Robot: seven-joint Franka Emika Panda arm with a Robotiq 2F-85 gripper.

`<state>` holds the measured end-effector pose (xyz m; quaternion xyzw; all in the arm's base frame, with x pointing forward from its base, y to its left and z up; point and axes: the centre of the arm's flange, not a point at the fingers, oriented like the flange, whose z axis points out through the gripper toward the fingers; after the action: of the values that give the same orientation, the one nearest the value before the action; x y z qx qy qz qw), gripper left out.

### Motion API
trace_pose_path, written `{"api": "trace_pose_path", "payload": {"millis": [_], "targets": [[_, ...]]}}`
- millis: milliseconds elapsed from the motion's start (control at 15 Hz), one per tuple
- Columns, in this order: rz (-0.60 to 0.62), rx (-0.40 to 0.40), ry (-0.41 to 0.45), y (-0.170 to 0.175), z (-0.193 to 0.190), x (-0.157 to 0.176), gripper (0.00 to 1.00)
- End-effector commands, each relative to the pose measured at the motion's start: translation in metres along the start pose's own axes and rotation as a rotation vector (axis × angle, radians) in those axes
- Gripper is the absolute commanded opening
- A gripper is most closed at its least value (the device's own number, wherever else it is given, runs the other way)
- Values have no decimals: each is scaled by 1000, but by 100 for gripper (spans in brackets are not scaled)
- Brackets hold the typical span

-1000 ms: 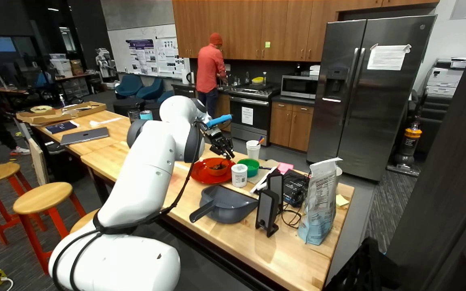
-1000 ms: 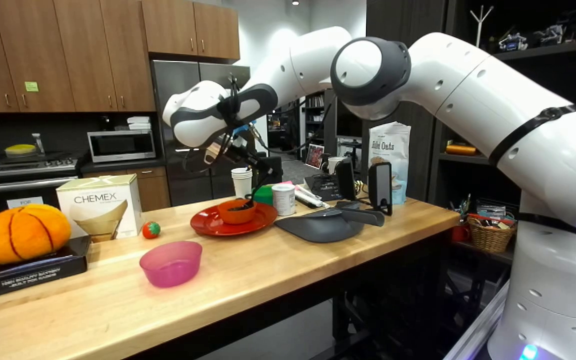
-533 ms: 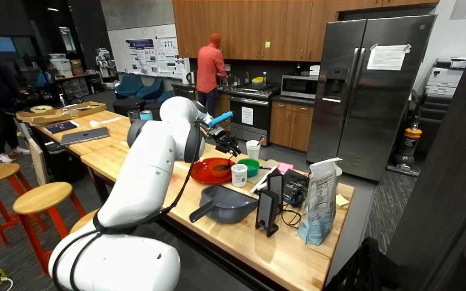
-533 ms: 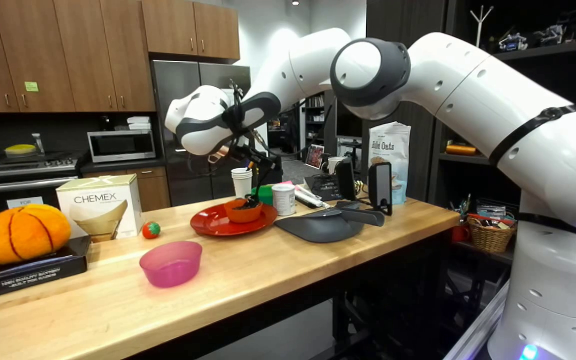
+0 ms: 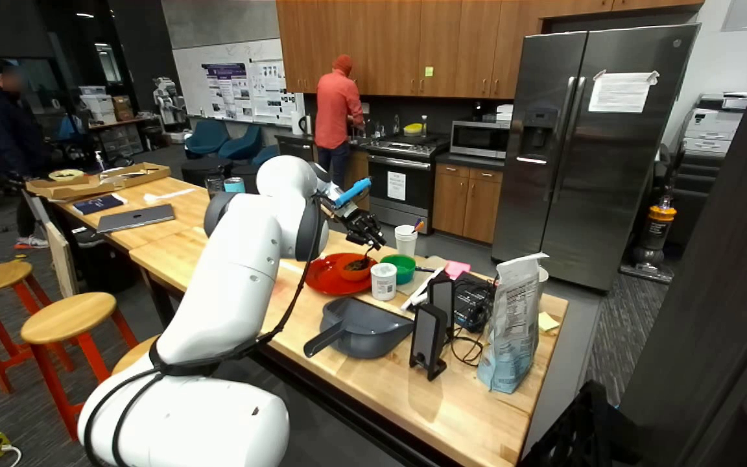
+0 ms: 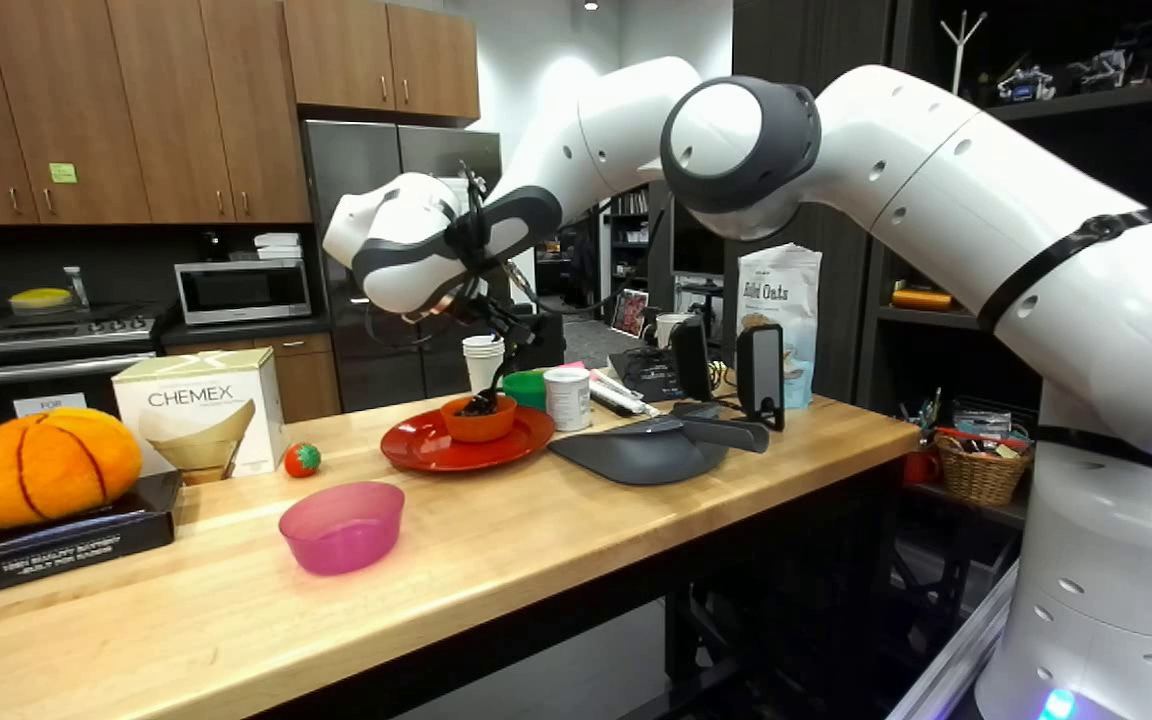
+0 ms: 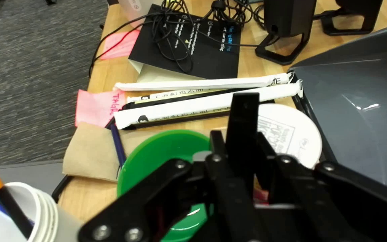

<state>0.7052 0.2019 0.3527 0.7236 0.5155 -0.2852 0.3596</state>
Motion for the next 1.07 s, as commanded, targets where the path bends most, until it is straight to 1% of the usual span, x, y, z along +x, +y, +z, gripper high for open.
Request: {"api": "trace_pose_path", "payload": {"millis": [0, 333, 533, 800, 1000], "targets": [[14, -23, 65, 0, -5, -2, 6], [-38, -31, 162, -7, -15, 0, 6], [-86, 2, 200, -12, -18, -2, 6], [-152, 58, 212, -17, -18, -7, 6], [-190, 93, 156, -20, -14, -14, 6]]}}
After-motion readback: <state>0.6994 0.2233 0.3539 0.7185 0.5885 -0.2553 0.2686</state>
